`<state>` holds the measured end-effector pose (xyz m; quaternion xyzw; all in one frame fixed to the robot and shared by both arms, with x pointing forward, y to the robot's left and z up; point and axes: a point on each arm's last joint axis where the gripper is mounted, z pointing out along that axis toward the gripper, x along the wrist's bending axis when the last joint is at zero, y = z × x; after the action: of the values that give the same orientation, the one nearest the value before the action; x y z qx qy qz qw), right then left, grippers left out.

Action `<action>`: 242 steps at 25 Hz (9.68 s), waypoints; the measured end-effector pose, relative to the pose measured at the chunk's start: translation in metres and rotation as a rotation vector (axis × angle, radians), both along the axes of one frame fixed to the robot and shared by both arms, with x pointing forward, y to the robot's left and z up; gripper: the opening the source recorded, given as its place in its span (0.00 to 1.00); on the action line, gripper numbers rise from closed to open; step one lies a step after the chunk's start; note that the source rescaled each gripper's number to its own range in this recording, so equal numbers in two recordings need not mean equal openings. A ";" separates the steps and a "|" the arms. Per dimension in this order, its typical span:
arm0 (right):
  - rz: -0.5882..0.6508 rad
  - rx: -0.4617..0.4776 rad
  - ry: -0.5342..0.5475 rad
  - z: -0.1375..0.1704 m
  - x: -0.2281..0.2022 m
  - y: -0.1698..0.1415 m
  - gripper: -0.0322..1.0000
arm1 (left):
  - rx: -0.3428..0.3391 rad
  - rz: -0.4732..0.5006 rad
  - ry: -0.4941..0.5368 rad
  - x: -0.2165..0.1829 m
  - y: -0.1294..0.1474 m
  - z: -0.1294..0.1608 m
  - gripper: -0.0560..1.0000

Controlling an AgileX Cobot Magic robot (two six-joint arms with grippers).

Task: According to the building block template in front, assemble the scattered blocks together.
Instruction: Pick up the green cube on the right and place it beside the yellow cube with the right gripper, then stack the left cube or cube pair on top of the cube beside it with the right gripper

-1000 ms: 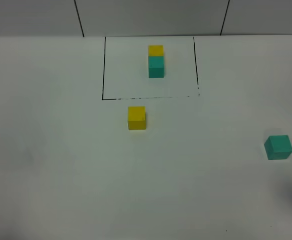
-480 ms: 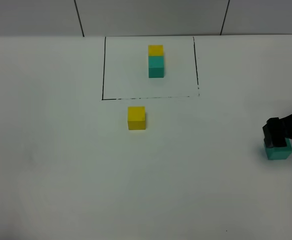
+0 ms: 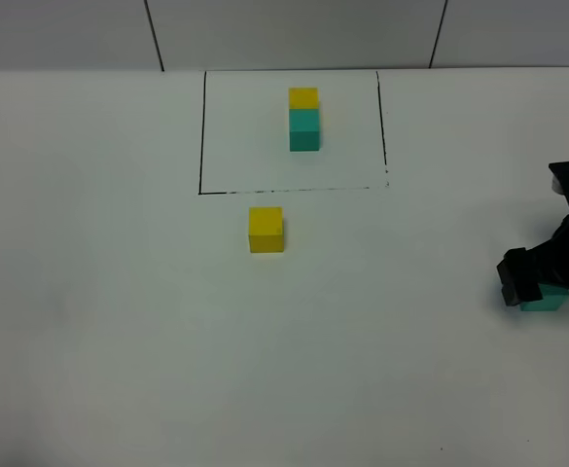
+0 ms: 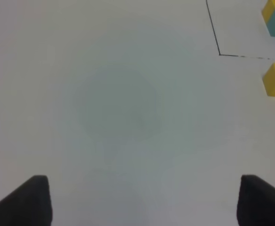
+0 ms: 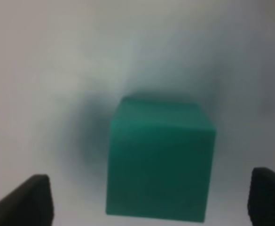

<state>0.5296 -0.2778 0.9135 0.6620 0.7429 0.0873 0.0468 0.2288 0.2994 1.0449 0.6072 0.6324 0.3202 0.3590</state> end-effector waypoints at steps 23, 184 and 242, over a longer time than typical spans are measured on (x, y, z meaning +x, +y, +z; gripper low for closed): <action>0.218 -0.029 0.003 0.006 0.023 0.022 0.04 | 0.000 0.000 0.000 0.000 0.000 0.000 0.76; 1.019 -0.134 -0.262 0.101 0.054 0.184 0.74 | 0.000 0.001 -0.002 0.000 0.000 0.000 0.75; 1.348 -0.179 -0.084 -0.015 0.098 0.284 0.05 | 0.000 0.001 -0.002 0.000 0.000 0.000 0.75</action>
<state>0.6280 0.0066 0.8988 0.0441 0.9950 0.0610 0.0654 0.2287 0.2995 1.0449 0.6066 0.6324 0.3210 0.3593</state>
